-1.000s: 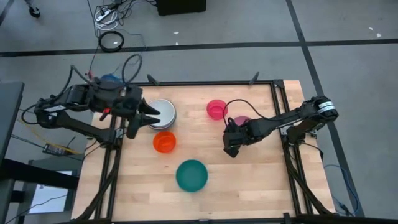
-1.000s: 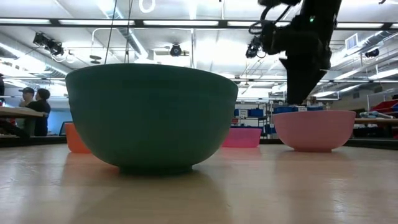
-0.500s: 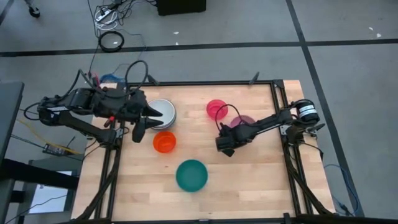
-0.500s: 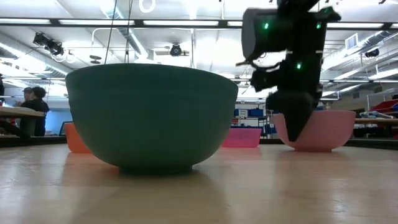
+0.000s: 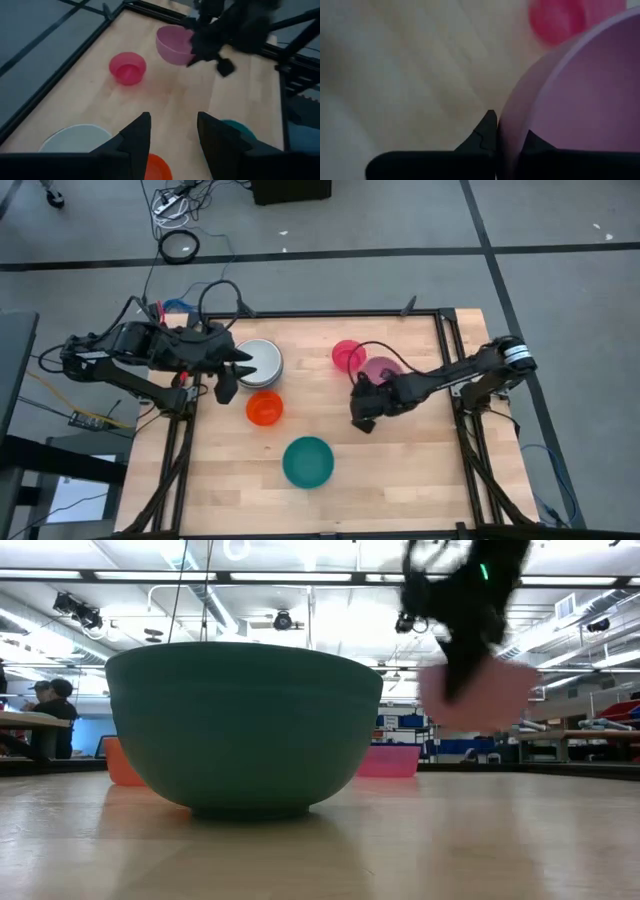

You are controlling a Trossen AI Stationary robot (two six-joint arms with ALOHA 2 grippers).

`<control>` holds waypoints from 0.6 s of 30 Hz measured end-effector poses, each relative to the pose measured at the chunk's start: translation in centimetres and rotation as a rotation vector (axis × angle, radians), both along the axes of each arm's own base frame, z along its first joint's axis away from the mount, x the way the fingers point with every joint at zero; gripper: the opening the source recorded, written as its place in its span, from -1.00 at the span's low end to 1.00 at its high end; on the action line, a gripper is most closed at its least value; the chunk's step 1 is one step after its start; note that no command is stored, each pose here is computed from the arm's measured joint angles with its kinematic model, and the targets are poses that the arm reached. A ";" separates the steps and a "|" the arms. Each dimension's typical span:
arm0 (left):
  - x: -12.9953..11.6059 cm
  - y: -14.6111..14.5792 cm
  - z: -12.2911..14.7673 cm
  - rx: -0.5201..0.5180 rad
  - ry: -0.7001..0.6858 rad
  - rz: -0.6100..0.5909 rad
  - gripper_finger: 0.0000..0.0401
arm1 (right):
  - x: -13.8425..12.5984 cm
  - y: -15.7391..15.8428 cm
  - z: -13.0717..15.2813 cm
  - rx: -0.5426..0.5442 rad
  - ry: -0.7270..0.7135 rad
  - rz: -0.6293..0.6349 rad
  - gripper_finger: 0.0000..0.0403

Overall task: Nest bowls inside each other
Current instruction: Stack the pink bowl on top of the white bowl

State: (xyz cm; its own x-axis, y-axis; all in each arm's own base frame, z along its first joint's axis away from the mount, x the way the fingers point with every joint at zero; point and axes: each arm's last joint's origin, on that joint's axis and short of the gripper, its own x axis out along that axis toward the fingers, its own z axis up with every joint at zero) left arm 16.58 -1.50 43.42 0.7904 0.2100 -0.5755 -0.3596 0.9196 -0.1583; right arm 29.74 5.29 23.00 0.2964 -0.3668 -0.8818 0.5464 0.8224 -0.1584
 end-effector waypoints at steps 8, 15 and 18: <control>-0.4 0.2 -0.4 0.026 0.046 0.055 -0.15 | 7.7 -1.1 6.9 -0.167 -0.545 0.314 -0.99; -0.5 -1.4 0.2 -0.156 -0.019 -0.099 -0.15 | 13.4 -6.1 7.8 -0.135 -0.691 0.406 -1.00; -0.4 -2.2 0.5 -0.166 -0.059 -0.136 -0.15 | 16.0 -7.2 7.3 -0.109 -0.740 0.452 -1.00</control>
